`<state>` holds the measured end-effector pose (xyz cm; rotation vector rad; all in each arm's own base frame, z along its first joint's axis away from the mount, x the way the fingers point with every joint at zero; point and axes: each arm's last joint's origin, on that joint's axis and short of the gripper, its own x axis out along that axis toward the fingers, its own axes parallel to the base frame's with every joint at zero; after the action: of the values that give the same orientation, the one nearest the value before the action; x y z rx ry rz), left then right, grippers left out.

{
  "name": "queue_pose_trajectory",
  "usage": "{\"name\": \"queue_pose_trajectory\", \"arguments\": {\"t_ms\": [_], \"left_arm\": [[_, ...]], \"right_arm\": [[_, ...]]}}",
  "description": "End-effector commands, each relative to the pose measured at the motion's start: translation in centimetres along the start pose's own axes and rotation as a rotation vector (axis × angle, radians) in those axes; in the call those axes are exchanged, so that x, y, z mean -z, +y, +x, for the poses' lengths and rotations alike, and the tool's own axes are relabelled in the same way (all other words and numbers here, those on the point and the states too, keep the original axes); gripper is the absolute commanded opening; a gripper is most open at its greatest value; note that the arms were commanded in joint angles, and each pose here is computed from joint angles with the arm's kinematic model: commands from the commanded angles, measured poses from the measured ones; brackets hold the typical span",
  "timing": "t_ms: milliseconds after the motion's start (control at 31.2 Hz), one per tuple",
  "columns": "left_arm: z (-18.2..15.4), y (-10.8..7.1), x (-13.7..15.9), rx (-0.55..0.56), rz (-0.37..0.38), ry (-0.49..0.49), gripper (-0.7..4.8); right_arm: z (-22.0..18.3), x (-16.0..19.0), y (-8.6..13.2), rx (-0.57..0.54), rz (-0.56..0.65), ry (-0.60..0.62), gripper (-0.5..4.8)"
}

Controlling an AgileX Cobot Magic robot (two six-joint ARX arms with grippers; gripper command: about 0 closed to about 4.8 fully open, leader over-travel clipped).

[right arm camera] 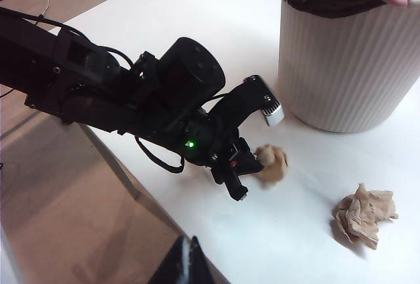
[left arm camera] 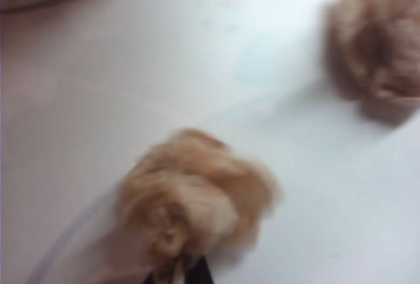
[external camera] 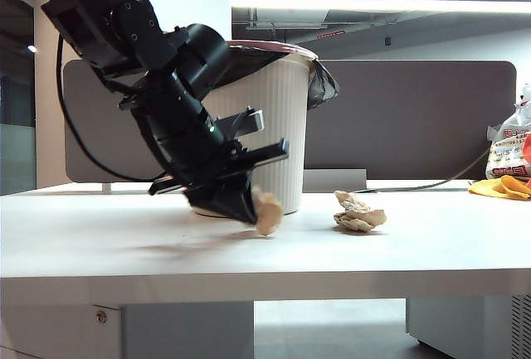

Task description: Pick up all the trash on the table and put it in the trash can.

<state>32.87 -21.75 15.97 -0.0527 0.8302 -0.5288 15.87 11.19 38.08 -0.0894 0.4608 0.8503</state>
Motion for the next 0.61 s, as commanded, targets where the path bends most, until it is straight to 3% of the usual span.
{"name": "queue_pose_trajectory", "arguments": {"t_ms": [32, 128, 384, 512, 608], "left_arm": [[-1.9, -1.1, -2.1, 0.059, 0.014, -0.085, -0.06], [-4.6, -2.0, -4.4, 0.089, 0.027, -0.182, -0.06], [-15.4, -4.7, -11.2, 0.151, 0.088, -0.533, -0.06], [-19.0, -5.1, -14.6, 0.072, 0.172, -0.681, -0.06], [-19.6, -4.6, -17.0, -0.002, 0.213, -0.727, -0.06]], "right_arm": [[-0.3, -0.4, 0.1, -0.002, -0.008, -0.033, -0.05], [-0.6, -0.7, 0.2, 0.002, 0.002, -0.069, -0.05], [-4.0, -4.0, 0.7, 0.130, 0.028, -0.323, -0.05], [-4.9, -6.3, 0.8, 0.149, 0.018, -0.383, -0.05], [-5.2, -7.9, 0.9, 0.146, 0.009, -0.417, -0.05]]}}
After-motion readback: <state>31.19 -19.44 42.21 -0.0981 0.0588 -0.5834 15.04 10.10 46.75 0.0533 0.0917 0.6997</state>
